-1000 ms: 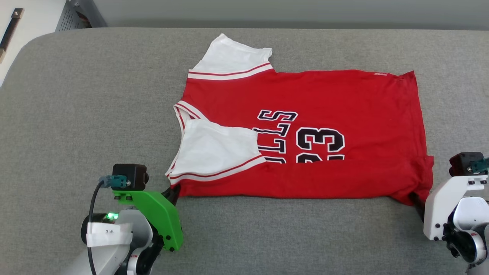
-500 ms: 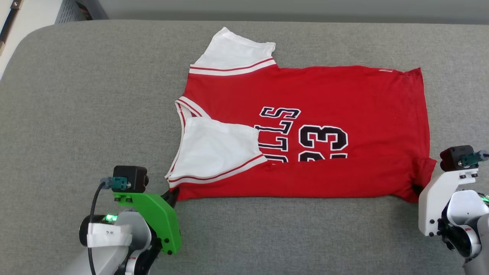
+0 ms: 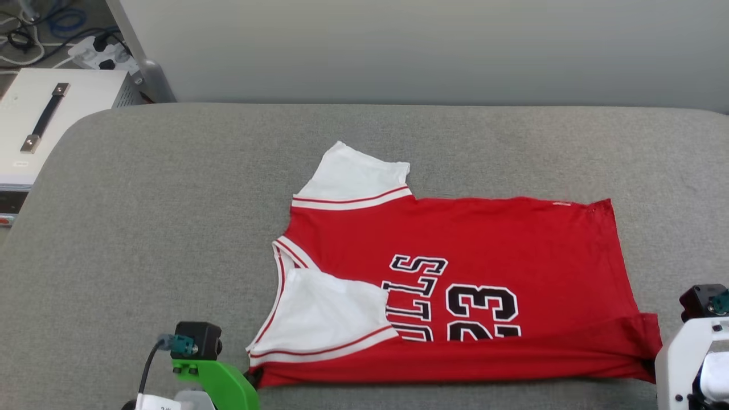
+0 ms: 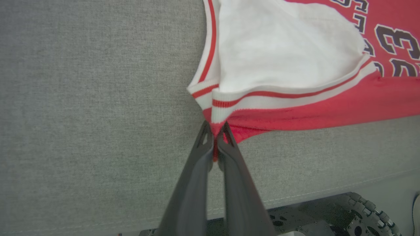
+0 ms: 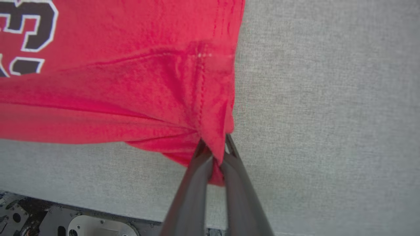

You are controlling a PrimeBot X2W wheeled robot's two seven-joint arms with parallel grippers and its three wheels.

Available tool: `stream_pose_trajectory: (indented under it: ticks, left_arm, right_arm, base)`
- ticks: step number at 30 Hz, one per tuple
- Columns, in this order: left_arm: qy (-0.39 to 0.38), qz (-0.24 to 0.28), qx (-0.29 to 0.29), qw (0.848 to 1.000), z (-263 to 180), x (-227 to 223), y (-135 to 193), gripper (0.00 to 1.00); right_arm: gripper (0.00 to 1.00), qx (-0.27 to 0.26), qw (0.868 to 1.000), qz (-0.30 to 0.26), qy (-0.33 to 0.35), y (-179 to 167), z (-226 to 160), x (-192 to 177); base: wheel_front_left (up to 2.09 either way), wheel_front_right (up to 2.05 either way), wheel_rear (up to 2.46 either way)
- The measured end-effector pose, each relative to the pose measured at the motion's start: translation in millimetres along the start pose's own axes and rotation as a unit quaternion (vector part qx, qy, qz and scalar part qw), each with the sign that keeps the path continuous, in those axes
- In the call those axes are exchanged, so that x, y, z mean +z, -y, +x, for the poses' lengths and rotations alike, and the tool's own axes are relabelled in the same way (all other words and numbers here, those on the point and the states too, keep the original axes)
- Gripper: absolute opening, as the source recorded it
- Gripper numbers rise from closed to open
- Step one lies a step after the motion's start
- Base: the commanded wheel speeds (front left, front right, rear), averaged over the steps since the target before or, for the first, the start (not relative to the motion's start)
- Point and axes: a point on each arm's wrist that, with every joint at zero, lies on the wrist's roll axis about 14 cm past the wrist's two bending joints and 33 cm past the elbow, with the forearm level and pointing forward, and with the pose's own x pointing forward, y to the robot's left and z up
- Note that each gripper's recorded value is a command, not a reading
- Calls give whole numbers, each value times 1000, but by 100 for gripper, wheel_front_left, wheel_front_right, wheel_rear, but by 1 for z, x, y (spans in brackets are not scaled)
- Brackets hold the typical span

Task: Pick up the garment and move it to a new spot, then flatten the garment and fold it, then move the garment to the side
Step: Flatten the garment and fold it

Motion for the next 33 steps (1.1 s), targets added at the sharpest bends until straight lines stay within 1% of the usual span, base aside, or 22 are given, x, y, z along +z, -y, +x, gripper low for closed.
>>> stream_pose_trajectory:
  ticks: [3, 7, 12, 22, 23, 24, 25, 33]
  left_arm:
    - [-10, -4, -2, 1000, -6, -11, 1, 0]
    - [-32, -2, 0, 999, -8, -25, 0, 0]
    - [-52, -3, 2, 999, -3, -34, -2, 0]
    - [-90, -2, 3, 996, 11, -48, -6, 0]
    - [-91, -1, 3, 996, 12, -48, -6, 34]
    - [-91, -1, 3, 996, 13, -48, -6, 100]
    - [-92, -1, 4, 996, 13, -48, -6, 100]
    - [-56, 13, 8, 998, 13, -33, -7, 100]
  right_arm:
    - [0, 0, 1000, 13, -5, 0, -10, -11]
    - [0, 2, 999, 30, -18, -3, -13, -25]
    - [0, 5, 999, 43, -32, -8, -9, -38]
    - [0, 4, 997, 54, -51, -10, 5, -49]
    - [0, 4, 997, 54, -51, -10, 6, -49]
    - [47, 4, 997, 55, -50, -10, 7, -49]
    - [100, 4, 997, 55, -47, -10, 8, -48]
    - [100, 9, 999, 51, -6, -11, 6, -30]
  base:
    - [0, 0, 0]
    - [0, 0, 0]
    - [0, 0, 0]
    - [0, 0, 0]
    - [0, 0, 0]
    - [0, 0, 0]
    - [0, 0, 0]
    - [0, 0, 0]
